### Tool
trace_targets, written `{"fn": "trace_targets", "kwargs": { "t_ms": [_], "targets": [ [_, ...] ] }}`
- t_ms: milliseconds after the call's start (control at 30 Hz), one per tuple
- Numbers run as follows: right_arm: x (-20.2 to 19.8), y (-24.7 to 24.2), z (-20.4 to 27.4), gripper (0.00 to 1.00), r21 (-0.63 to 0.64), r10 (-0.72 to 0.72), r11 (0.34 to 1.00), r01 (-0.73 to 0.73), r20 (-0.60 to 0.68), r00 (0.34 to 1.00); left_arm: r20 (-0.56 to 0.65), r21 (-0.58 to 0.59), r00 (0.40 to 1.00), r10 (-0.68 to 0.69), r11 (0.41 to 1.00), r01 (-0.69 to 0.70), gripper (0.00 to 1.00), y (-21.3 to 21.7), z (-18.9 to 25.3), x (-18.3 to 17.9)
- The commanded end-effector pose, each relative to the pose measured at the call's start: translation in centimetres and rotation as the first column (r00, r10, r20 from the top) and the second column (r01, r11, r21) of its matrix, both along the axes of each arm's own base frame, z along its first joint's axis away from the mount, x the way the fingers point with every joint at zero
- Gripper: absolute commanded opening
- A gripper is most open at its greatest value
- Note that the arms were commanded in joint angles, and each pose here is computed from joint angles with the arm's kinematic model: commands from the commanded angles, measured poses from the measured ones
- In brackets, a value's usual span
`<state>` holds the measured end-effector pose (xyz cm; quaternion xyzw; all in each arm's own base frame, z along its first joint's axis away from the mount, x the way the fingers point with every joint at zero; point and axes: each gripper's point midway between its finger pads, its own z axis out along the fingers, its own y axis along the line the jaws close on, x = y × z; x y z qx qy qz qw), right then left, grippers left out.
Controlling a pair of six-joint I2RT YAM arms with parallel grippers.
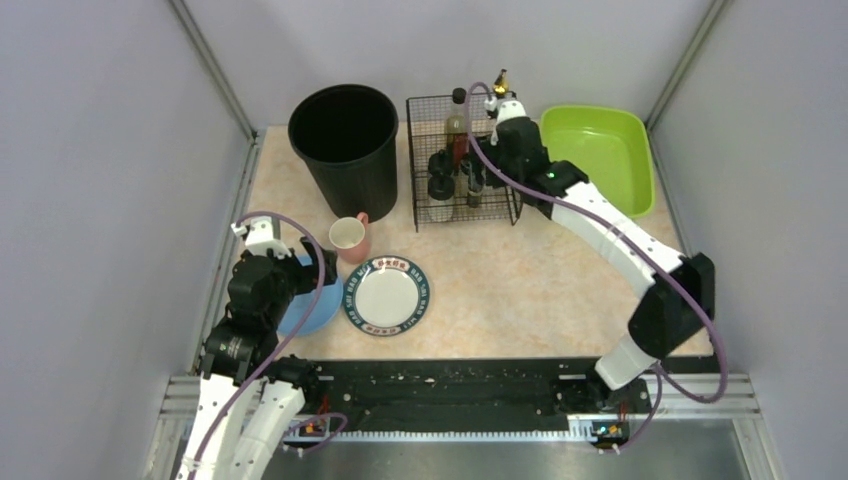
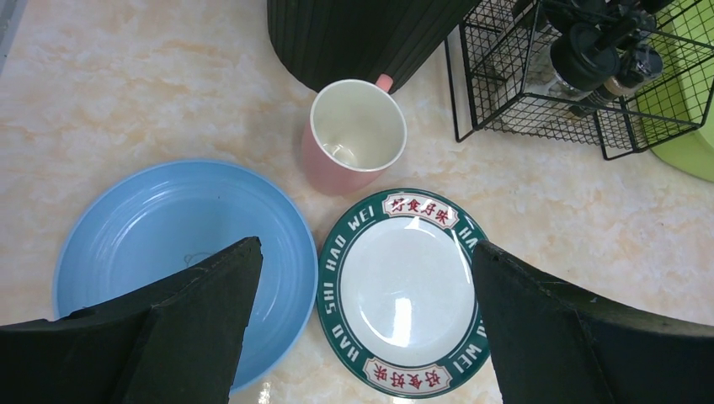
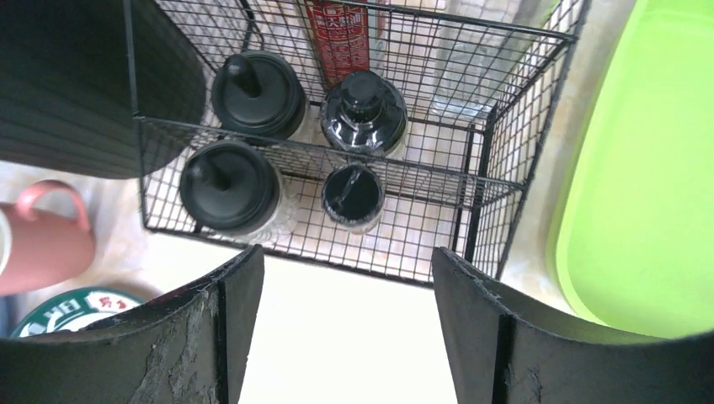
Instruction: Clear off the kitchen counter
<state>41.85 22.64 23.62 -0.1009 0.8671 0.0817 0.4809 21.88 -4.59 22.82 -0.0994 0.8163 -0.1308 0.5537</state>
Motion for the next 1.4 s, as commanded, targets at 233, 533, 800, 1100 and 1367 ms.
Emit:
{"fn": "trace_targets", "kwargs": {
  "t_ms": [233, 533, 800, 1100, 1367],
  "targets": [
    [-8.7, 1.1, 2.7, 0.73, 0.045, 0.159, 0.986, -0.163, 0.071, 0.985, -0.002, 0.006, 1.000, 0.024, 1.000, -0.024, 0.99, 0.3, 0.0, 0.5],
    [-16.0, 5.7, -3.1, 0.73, 0.199, 0.312, 0.934, -0.296, -0.053, 0.949, -0.008, 0.009, 1.000, 0.029, 1.000, -0.029, 0.99, 0.4, -0.1, 0.5],
    [-18.7, 8.1, -8.2, 0.73, 0.304, 0.354, 0.904, -0.299, -0.145, 0.924, -0.011, 0.006, 1.000, 0.019, 1.000, -0.019, 0.99, 0.2, -0.1, 0.5],
    [-19.5, 8.9, -11.8, 0.73, 0.392, 0.340, 0.888, -0.241, -0.205, 0.918, -0.008, 0.002, 1.000, 0.007, 1.000, -0.007, 0.99, 0.0, -0.1, 0.4],
    [-20.2, 10.2, -14.1, 0.73, 0.465, 0.354, 0.861, -0.206, -0.256, 0.899, -0.001, -0.002, 1.000, 0.000, 1.000, 0.000, 0.99, -0.1, 0.0, 0.4]
  ]
}}
